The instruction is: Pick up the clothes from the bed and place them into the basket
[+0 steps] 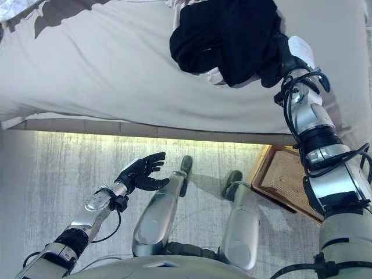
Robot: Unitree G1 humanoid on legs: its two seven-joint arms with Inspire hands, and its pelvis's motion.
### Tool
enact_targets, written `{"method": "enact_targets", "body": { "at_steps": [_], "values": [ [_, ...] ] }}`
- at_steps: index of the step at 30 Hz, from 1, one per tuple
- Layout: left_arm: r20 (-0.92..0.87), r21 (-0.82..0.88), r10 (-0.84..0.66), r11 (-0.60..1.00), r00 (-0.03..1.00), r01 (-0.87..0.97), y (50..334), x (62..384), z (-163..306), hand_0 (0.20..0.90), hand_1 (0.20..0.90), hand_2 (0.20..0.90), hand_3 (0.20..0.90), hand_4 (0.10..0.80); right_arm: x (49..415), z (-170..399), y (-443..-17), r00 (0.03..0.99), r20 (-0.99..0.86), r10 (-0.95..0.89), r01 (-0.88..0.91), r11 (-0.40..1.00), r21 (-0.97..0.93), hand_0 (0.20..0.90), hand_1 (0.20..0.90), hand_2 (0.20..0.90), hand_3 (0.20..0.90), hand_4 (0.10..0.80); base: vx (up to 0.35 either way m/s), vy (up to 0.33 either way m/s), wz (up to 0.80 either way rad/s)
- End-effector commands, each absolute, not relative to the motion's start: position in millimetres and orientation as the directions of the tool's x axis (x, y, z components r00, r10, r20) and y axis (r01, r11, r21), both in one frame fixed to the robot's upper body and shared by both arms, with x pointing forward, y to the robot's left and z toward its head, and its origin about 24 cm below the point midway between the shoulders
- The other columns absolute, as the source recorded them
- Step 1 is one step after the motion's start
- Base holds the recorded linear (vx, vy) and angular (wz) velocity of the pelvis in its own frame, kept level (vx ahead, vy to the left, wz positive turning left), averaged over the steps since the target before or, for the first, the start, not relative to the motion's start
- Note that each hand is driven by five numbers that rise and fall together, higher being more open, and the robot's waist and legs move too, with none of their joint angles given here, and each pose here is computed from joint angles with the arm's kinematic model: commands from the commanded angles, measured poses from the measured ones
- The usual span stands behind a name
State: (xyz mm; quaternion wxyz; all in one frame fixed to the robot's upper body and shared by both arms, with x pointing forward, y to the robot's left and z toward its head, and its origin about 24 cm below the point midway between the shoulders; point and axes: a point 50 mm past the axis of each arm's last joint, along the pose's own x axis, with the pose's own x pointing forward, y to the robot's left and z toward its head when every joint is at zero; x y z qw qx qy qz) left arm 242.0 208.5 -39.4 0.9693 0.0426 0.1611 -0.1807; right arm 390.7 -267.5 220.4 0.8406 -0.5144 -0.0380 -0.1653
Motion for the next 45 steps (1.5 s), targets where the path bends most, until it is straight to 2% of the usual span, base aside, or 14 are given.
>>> {"method": "enact_targets", "body": {
  "at_steps": [1, 15, 21, 29, 30, 31, 33, 34, 45],
  "values": [
    [-0.162, 0.039, -0.378, 0.921, 0.912, 0.388, 209, 240, -14, 0.9, 0.9, 0.9, 0.9, 0.8, 387, 301, -264, 0.839, 0.492, -0.234, 0.544, 0.309, -0.78, 0.9, 0.9, 0.9, 0.9, 0.8, -0.016, -0.008, 0.21],
    [0.011, -0.027, -0.325, 0.945, 0.946, 0.325, 220, 236, 16, 0.9, 0.9, 0.9, 0.9, 0.8, 381, 333, -283, 0.767, 0.524, -0.37, 0.632, 0.297, -0.715, 0.9, 0.9, 0.9, 0.9, 0.8, 0.039, -0.044, 0.14],
    [0.057, -0.02, -0.315, 0.948, 0.947, 0.317, 224, 235, 30, 0.9, 0.9, 0.9, 0.9, 0.8, 377, 346, -292, 0.74, 0.516, -0.431, 0.668, 0.381, -0.64, 0.9, 0.9, 0.9, 0.9, 0.8, 0.022, -0.059, 0.09],
    [0.069, -0.004, -0.316, 0.948, 0.946, 0.317, 230, 230, 34, 0.9, 0.9, 0.9, 0.9, 0.8, 373, 352, -306, 0.752, 0.475, -0.457, 0.649, 0.389, -0.654, 0.9, 0.9, 0.9, 0.9, 0.8, -0.007, -0.052, 0.14],
    [0.071, -0.001, -0.316, 0.949, 0.946, 0.317, 231, 230, 35, 0.9, 0.9, 0.9, 0.9, 0.8, 374, 351, -307, 0.757, 0.465, -0.459, 0.643, 0.396, -0.656, 0.827, 0.827, 0.827, 0.815, 0.715, 0.004, -0.033, 0.01],
    [0.071, 0.004, -0.316, 0.949, 0.946, 0.317, 232, 230, 36, 0.9, 0.9, 0.9, 0.9, 0.8, 373, 350, -308, 0.761, 0.458, -0.46, 0.638, 0.402, -0.657, 0.622, 0.622, 0.622, 0.576, 0.476, 0.007, -0.032, -0.01],
    [0.07, 0.01, -0.321, 0.947, 0.945, 0.321, 233, 229, 36, 0.9, 0.9, 0.9, 0.9, 0.8, 373, 348, -310, 0.765, 0.448, -0.463, 0.634, 0.419, -0.65, 0.378, 0.378, 0.378, 0.291, 0.191, 0.006, -0.016, -0.01],
    [0.069, 0.011, -0.322, 0.947, 0.944, 0.322, 233, 229, 36, 0.9, 0.9, 0.9, 0.9, 0.8, 373, 348, -311, 0.765, 0.447, -0.464, 0.634, 0.422, -0.648, 0.3, 0.3, 0.3, 0.2, 0.1, 0.0, 0.0, 0.0],
    [0.064, 0.019, -0.342, 0.94, 0.937, 0.342, 239, 223, 35, 0.9, 0.9, 0.9, 0.9, 0.8, 368, 335, -330, 0.761, 0.407, -0.505, 0.63, 0.427, -0.648, 0.3, 0.3, 0.3, 0.2, 0.1, 0.004, 0.007, 0.0]
  ]
}}
